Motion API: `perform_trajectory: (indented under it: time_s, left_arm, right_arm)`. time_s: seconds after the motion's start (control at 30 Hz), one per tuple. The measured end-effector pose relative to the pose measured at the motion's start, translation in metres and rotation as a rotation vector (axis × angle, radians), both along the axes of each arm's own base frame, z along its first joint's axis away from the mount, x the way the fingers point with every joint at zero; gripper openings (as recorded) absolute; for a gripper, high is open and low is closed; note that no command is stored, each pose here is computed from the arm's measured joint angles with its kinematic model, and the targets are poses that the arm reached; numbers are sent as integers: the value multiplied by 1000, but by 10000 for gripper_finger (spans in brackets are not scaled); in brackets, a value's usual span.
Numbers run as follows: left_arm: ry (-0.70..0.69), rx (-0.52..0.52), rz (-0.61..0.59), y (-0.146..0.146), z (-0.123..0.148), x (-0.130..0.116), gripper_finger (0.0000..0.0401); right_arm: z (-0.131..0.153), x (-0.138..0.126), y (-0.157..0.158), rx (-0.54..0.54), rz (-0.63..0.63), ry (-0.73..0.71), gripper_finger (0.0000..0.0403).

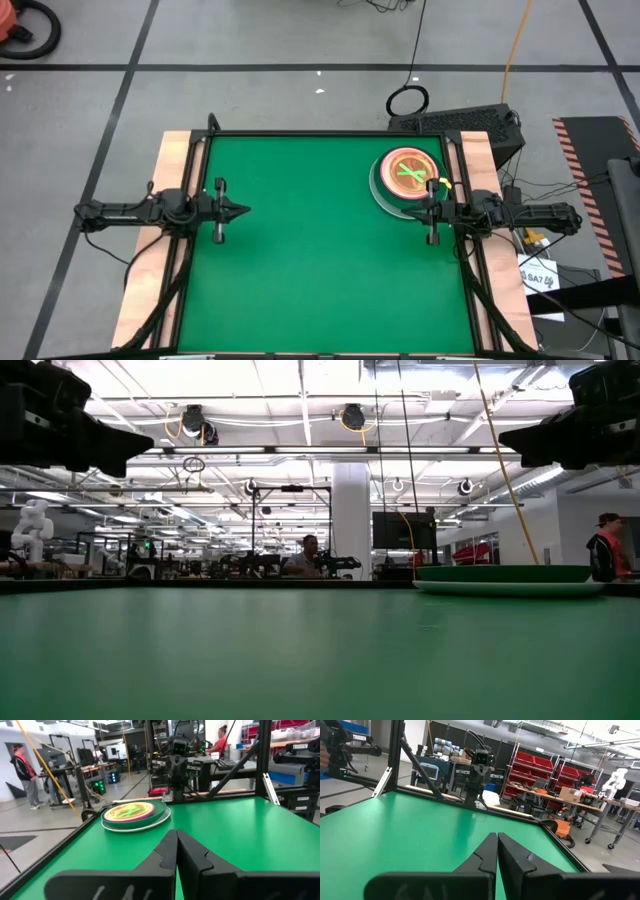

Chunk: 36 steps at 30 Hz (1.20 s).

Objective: Stack plastic plates
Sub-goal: Return to Home Position

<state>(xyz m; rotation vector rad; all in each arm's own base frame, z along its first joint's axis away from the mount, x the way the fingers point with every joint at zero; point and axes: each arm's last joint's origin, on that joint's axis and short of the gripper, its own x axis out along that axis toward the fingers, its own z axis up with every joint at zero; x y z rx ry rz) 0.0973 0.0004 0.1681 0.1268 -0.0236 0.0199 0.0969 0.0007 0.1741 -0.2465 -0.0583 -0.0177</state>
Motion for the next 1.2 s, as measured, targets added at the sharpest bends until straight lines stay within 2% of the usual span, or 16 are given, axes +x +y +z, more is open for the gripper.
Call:
perform_trajectory:
  time_s: [0.17,0.33,1.2]
  left_arm:
    - [12,-16,4,0,-1,0,5]
    - [15,30,6,0,-1,0,5]
    - [18,18,9,0,-1,0,5]
  right_arm:
    - [0,0,0,0,0,4,9]
    - [-1,0,0,0,0,9,9]
    - [-1,0,0,0,0,11,9]
